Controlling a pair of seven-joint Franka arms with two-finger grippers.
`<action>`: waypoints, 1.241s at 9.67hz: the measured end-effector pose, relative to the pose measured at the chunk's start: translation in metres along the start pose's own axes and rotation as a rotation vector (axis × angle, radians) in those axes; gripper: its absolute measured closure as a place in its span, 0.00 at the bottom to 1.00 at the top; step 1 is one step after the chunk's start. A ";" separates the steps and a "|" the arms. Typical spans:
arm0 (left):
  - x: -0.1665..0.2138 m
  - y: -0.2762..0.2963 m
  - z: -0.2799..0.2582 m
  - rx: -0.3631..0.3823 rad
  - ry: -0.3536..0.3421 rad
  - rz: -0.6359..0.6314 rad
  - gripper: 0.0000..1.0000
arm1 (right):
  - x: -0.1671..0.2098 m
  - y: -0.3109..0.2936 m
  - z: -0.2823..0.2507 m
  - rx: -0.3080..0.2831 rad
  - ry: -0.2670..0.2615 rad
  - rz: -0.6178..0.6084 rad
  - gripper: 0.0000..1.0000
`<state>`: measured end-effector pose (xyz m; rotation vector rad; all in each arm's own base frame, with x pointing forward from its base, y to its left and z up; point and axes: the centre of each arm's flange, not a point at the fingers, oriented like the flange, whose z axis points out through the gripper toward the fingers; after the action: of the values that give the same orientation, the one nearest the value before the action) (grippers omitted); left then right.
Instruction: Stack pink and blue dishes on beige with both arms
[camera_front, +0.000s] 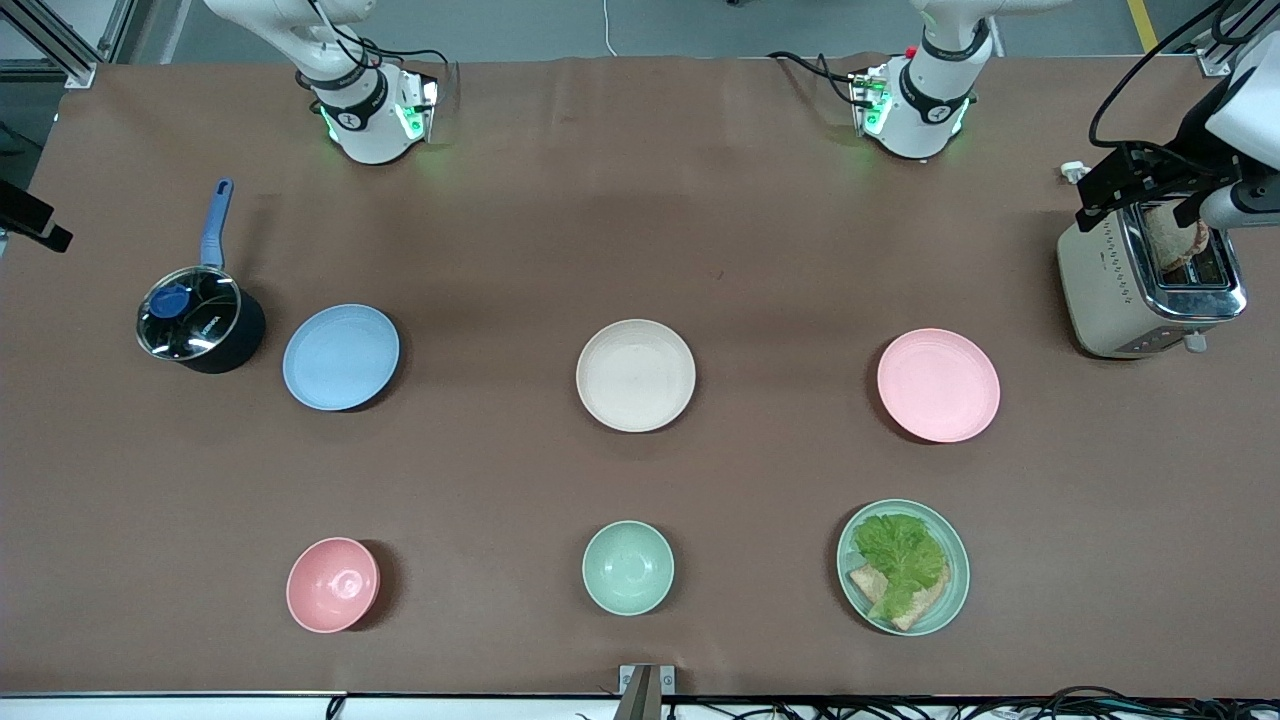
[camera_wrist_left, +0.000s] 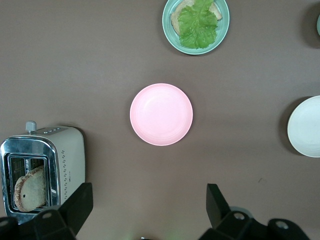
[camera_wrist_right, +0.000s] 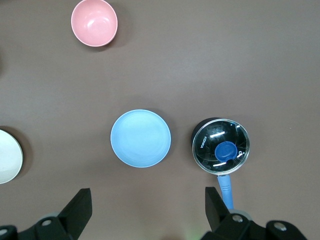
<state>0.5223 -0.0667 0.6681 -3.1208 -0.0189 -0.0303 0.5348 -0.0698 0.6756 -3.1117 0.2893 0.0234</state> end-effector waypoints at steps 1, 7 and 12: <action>0.001 0.000 0.000 0.000 0.000 0.000 0.00 | 0.000 0.000 0.000 0.000 0.000 0.000 0.00; 0.049 -0.032 0.070 -0.009 -0.104 0.002 0.00 | 0.000 0.000 0.001 -0.001 -0.006 0.000 0.00; 0.079 -0.079 0.215 -0.033 -0.086 0.070 0.00 | 0.038 -0.002 0.133 -0.006 -0.065 -0.068 0.00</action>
<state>0.6042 0.0175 0.4561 -3.1504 0.0901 0.1065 0.5708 -0.0730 0.5424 -3.1169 0.1815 0.1242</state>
